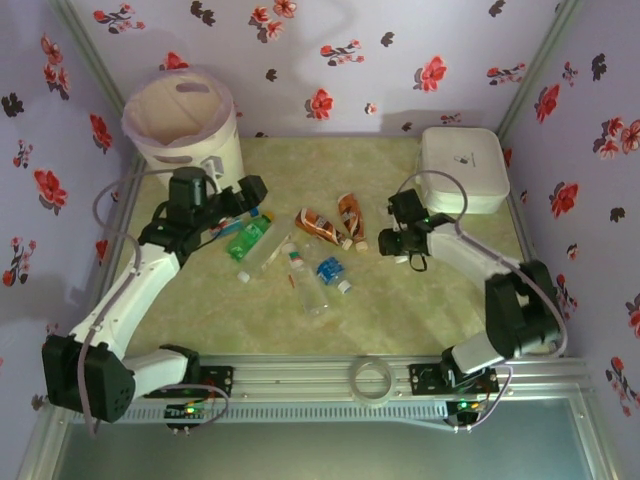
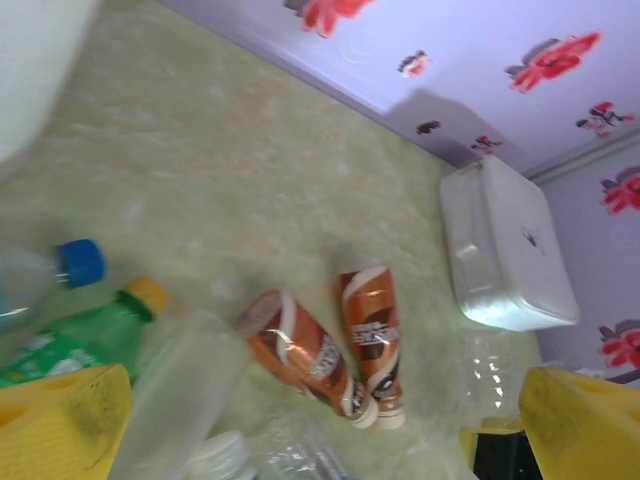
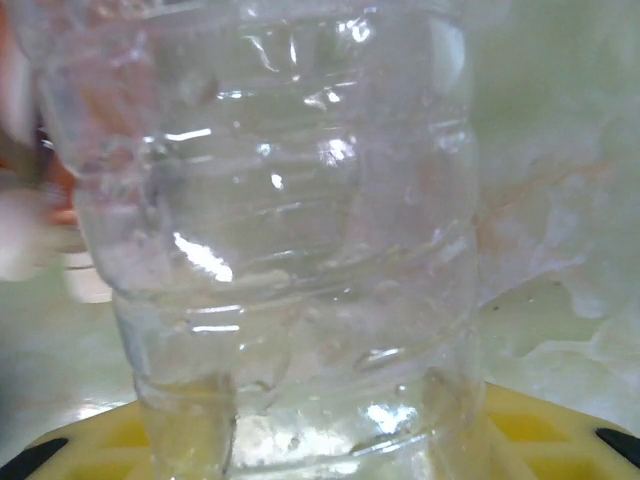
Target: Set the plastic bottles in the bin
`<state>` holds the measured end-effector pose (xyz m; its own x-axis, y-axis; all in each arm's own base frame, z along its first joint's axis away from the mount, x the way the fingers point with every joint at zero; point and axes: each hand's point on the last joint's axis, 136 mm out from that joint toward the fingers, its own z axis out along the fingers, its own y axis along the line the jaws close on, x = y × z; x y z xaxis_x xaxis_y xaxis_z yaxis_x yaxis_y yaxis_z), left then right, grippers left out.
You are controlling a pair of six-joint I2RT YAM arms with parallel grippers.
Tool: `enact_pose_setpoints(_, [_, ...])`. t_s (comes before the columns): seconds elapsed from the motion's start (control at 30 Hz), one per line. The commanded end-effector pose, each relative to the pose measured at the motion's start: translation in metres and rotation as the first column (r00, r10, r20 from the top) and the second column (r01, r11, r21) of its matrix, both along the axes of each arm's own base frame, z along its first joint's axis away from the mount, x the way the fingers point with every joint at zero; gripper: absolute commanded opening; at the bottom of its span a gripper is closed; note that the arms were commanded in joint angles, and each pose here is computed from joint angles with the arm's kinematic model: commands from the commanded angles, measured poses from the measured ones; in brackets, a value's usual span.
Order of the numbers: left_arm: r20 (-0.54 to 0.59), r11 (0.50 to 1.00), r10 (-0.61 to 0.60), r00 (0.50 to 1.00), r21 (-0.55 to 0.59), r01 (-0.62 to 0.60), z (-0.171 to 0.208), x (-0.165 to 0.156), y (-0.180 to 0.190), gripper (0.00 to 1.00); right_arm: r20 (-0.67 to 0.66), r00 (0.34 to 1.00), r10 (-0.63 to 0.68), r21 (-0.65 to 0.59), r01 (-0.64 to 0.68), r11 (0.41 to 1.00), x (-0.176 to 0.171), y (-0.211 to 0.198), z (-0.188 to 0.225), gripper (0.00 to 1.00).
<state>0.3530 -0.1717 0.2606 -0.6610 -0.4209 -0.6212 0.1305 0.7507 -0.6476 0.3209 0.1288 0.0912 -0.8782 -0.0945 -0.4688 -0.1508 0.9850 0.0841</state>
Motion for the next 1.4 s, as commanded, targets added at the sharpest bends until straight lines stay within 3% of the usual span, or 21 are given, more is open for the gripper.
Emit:
enact_pose_setpoints(0.0, [0.067,0.995,-0.078,0.995,-0.064,0.082,0.021,0.008,-0.042,1.00,0.095,0.995,0.029,0.130,-0.041,0.991,-0.006,0.018,0.036,0.45])
enact_pose_setpoints(0.17, [0.110,0.967,-0.231,0.967,-0.087,0.241,0.034,0.005,-0.112,1.00,0.223,0.964,0.148,0.289,-0.210,0.934,-0.017,0.068,0.081,0.44])
enact_pose_setpoints(0.3, [0.139,0.932,-0.314,0.939,-0.145,0.333,0.043,0.004,-0.152,1.00,0.230,0.949,0.213,0.344,-0.285,0.895,-0.025,0.091,0.084,0.44])
enact_pose_setpoints(0.47, [0.088,0.895,-0.409,0.908,-0.152,0.418,0.025,-0.004,-0.190,1.00,0.236,0.936,0.260,0.370,-0.334,0.867,-0.031,0.106,0.081,0.44])
enact_pose_setpoints(0.83, [0.007,0.864,-0.467,0.884,-0.208,0.458,-0.009,-0.018,-0.227,0.97,0.316,0.913,0.260,0.412,-0.378,0.829,-0.023,0.123,0.098,0.43])
enact_pose_setpoints(1.03, [0.000,0.867,-0.446,0.895,-0.248,0.432,-0.015,-0.012,-0.229,0.87,0.346,0.905,0.249,0.443,-0.391,0.807,-0.024,0.128,0.102,0.43])
enact_pose_setpoints(1.37, [-0.024,0.876,-0.375,0.927,-0.335,0.346,-0.029,0.002,-0.212,0.79,0.336,0.920,0.202,0.425,-0.339,0.839,-0.018,0.119,0.097,0.44])
